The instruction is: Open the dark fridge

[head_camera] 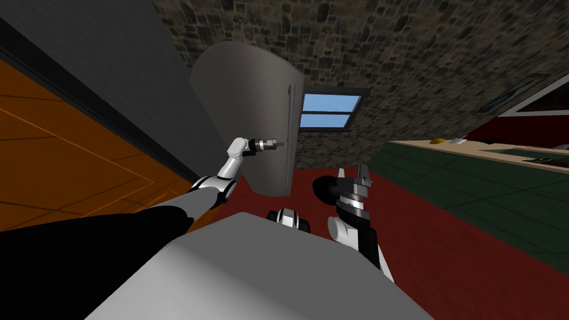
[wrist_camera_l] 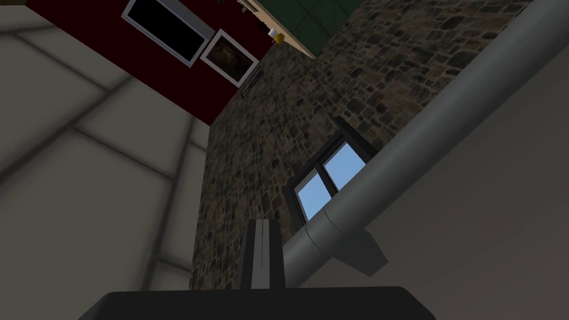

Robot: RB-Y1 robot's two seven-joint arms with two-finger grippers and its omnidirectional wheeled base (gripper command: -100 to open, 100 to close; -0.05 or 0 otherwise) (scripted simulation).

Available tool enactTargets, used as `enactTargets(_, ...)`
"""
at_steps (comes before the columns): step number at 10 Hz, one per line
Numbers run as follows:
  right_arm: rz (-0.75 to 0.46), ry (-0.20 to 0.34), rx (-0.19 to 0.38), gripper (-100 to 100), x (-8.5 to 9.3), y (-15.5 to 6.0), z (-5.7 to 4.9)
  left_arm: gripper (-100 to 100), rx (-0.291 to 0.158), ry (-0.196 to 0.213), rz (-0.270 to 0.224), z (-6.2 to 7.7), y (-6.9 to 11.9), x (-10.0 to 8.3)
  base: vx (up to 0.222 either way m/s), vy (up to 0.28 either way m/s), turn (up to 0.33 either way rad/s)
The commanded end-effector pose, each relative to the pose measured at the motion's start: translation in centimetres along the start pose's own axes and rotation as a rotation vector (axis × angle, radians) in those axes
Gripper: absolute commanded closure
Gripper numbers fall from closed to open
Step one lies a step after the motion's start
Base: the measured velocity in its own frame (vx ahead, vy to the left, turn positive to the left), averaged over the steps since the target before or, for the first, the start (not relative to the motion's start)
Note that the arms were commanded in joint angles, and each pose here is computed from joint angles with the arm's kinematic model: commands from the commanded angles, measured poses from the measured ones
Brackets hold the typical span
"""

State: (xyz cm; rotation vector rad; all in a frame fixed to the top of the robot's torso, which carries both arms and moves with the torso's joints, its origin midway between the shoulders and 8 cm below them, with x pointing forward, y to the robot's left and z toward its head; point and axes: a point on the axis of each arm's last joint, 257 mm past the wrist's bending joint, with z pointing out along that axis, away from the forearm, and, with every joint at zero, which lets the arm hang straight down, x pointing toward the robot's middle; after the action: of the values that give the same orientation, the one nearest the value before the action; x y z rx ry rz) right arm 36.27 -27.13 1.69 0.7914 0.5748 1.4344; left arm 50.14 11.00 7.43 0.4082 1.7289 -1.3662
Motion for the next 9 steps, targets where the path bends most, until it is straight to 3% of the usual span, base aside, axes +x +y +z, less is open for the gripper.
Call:
enactTargets(1,0.0,0.0,0.0,0,0.0,0.0,0.0,100,0.042,0.037,0.004,0.8,-1.8,1.3,-0.151,0.131,-0.037)
enactTargets(2,0.0,0.0,0.0,0,0.0,0.0,0.0,100,0.038,0.035,0.006,0.6,-1.6,1.0,-0.05,0.051,-0.004)
enactTargets(3,0.0,0.0,0.0,0,0.0,0.0,0.0,-100,0.008,0.012,0.003,0.2,-0.4,0.4,0.068,-0.064,0.031)
enactTargets(7,0.0,0.0,0.0,0,0.0,0.0,0.0,-100,-0.051,-0.032,0.0,-0.9,2.0,-0.9,0.161,-0.128,0.031)
enactTargets(8,0.0,0.0,0.0,0,0.0,0.0,0.0,-100,-0.037,-0.02,0.001,-0.6,1.4,-0.4,0.063,-0.06,0.005)
enactTargets(9,0.0,0.0,0.0,0,0.0,0.0,0.0,-100,-0.063,-0.04,0.0,-0.9,2.3,-1.3,-0.014,-0.013,-0.172)
